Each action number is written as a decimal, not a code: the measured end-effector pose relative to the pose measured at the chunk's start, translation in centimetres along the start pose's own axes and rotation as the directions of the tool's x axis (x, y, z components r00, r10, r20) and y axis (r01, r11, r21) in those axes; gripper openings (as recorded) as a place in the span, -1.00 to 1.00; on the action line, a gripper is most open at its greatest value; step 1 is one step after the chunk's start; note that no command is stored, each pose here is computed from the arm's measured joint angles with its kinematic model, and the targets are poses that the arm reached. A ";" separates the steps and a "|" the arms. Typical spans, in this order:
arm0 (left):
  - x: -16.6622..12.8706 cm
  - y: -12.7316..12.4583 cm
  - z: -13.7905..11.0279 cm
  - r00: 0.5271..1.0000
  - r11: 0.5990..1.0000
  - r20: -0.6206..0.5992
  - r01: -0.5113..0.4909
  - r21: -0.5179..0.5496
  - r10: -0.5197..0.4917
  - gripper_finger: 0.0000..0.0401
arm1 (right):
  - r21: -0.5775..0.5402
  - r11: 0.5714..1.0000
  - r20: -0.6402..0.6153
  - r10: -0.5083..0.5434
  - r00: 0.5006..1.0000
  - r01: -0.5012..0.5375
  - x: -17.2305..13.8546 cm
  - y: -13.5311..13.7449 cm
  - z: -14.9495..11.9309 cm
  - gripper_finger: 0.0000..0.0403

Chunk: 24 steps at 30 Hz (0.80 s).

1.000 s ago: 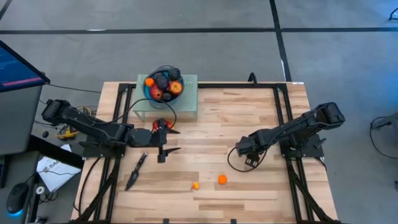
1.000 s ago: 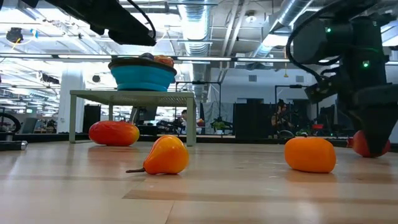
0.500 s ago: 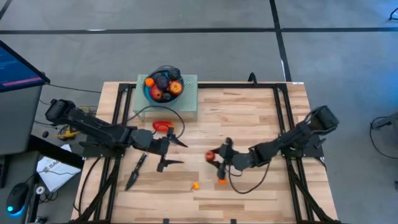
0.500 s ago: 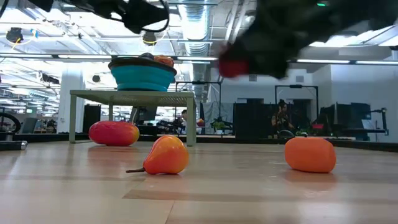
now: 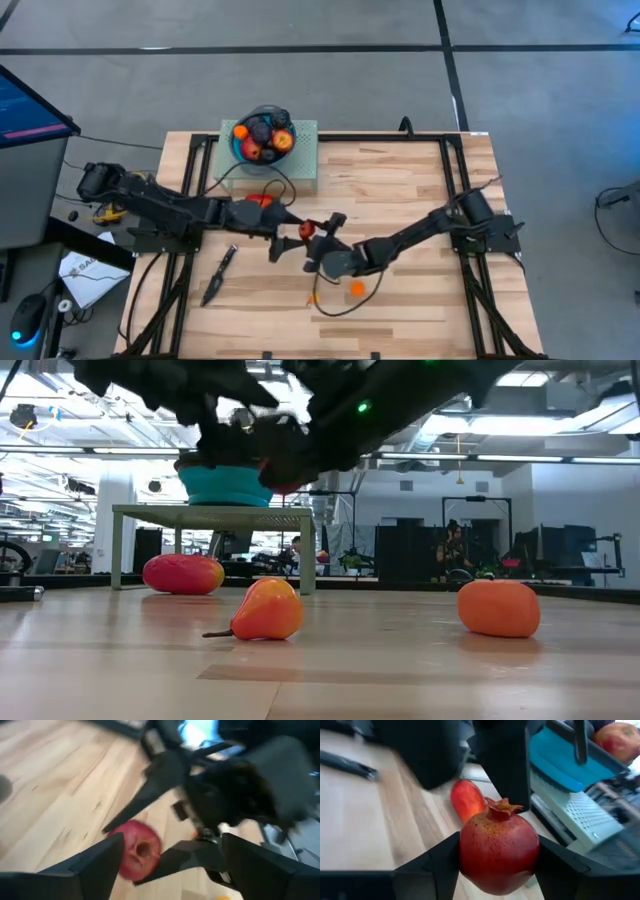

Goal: Pick & Place Fruit
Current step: Put the red pomegranate into the blue strainer bowl on the shelf

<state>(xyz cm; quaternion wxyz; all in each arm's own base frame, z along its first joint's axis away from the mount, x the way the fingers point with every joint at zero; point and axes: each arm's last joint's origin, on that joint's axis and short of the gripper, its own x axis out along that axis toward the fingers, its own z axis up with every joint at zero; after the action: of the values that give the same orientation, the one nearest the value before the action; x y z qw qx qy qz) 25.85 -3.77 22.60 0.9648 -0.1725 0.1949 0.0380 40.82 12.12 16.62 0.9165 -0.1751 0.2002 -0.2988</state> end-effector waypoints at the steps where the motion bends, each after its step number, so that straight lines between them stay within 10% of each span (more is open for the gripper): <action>1: 0.0 0.2 -0.1 1.000 1.000 -0.015 -0.017 -0.021 0.017 0.68 | -0.027 0.999 -0.007 -0.018 1.000 0.017 0.3 0.3 0.0 0.06; 9: 0.0 1.1 -1.0 0.983 0.978 -0.011 -0.182 -0.101 0.181 0.74 | -0.160 0.982 0.005 -0.104 0.995 0.104 1.5 2.0 1.1 -0.04; 24: 0.0 0.9 -0.4 0.981 0.980 0.064 -0.179 -0.082 0.185 0.40 | -0.158 0.978 0.036 -0.130 0.991 0.134 1.3 1.4 2.2 0.00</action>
<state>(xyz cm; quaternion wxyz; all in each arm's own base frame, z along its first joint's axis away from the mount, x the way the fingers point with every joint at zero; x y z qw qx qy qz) 25.59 -3.03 22.00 0.9564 -0.1890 0.1735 0.1397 43.51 12.87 17.55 0.8800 -0.2647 0.1998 -0.3399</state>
